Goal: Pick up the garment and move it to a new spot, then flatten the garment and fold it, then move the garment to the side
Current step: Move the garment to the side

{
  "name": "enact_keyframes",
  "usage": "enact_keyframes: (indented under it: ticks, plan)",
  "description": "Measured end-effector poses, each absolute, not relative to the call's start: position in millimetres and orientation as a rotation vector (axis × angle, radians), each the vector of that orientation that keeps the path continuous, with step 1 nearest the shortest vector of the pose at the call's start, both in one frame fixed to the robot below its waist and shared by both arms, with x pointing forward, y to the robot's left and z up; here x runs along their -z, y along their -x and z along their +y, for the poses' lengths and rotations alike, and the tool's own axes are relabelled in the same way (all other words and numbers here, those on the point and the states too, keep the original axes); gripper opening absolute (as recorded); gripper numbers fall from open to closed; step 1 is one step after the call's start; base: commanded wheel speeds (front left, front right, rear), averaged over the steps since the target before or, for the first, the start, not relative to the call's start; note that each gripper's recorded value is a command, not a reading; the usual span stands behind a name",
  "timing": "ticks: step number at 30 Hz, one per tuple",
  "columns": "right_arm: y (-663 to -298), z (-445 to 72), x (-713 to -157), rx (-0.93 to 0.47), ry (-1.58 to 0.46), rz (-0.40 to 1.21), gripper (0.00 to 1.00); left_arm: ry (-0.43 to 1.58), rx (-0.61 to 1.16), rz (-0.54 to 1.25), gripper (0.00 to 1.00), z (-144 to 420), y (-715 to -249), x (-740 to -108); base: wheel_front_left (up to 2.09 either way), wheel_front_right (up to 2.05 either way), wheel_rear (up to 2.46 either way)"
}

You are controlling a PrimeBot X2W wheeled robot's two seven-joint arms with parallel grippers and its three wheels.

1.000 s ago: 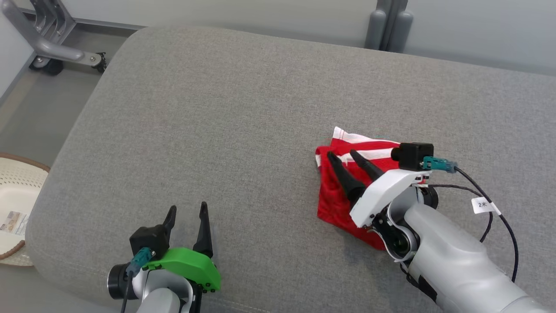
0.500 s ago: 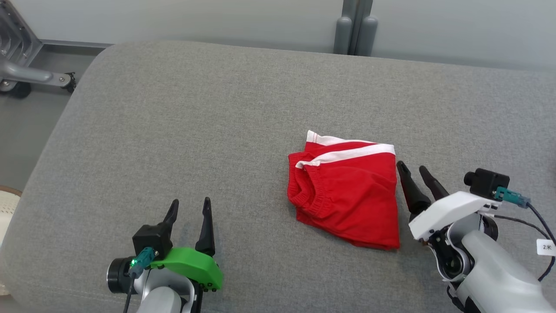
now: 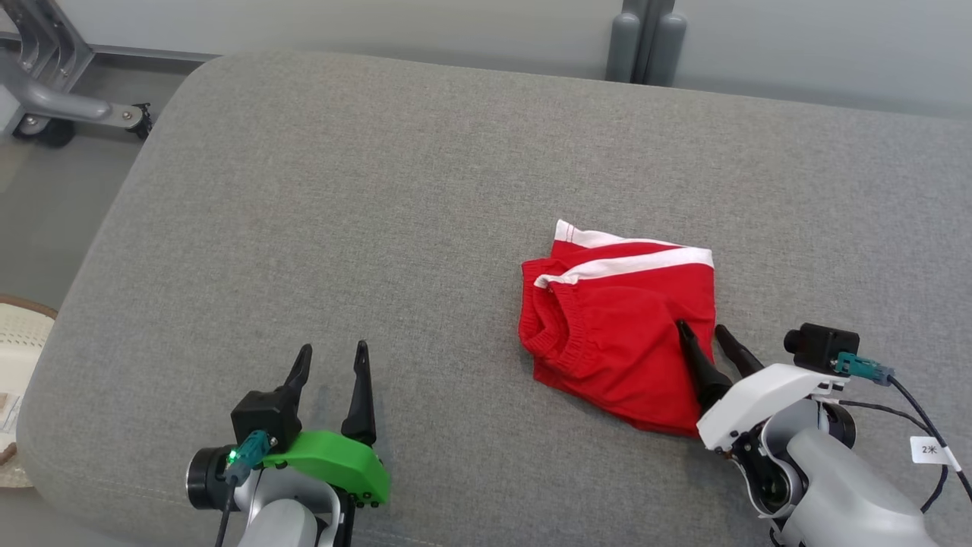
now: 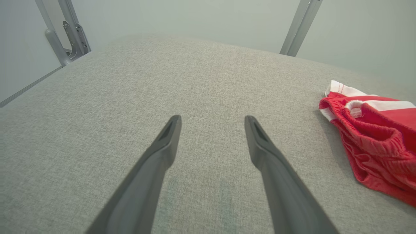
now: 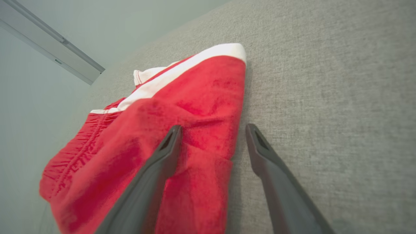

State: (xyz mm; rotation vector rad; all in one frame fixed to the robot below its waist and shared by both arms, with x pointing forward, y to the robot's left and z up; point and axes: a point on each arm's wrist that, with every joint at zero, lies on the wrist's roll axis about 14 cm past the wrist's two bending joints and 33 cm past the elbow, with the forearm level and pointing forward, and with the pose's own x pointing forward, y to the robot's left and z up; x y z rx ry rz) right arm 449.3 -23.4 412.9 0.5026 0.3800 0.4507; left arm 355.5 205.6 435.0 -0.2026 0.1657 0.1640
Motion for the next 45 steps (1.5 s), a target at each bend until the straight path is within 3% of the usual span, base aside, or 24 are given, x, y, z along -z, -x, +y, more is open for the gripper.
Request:
enact_keyframes:
  ticks: [11,12,13,14,15,16,17,18,31,45]
  plan:
    - [-450,-19,-401,-0.481,-0.390,0.403,1.00,0.210,-0.183,0.166,1.00,210,-353,-435,0.00,0.00,0.00]
    - [-450,-20,-398,-0.480,-0.378,0.409,0.96,0.210,-0.182,0.167,1.00,210,-353,-434,0.00,0.00,0.00]
    - [-449,-21,-395,-0.484,-0.357,0.416,0.80,0.211,-0.181,0.168,1.00,209,-353,-434,0.00,0.00,0.00]
    - [-449,-21,-394,-0.484,-0.347,0.419,0.80,0.214,-0.181,0.168,1.00,209,-353,-434,0.00,0.00,0.00]
    - [-448,-21,-392,-0.483,-0.338,0.427,0.57,0.216,-0.180,0.169,1.00,208,-353,-434,0.00,0.00,0.00]
    - [-447,-20,-390,-0.492,-0.319,0.431,0.48,0.216,-0.179,0.170,1.00,208,-353,-433,0.00,0.00,0.00]
    - [-447,-19,-389,-0.496,-0.308,0.434,0.09,0.216,-0.178,0.171,1.00,208,-353,-433,0.00,0.00,0.00]
    - [-447,-19,-389,-0.499,-0.299,0.436,0.00,0.216,-0.177,0.171,1.00,208,-354,-433,0.00,0.00,0.00]
    - [-454,-52,-413,-0.494,-0.066,0.318,0.00,0.210,-0.133,0.154,1.00,196,-353,-439,0.00,0.00,0.00]
    - [-414,-147,-412,-0.220,-0.066,0.309,0.00,0.211,0.141,0.144,1.00,110,-381,-447,0.00,0.00,0.00]
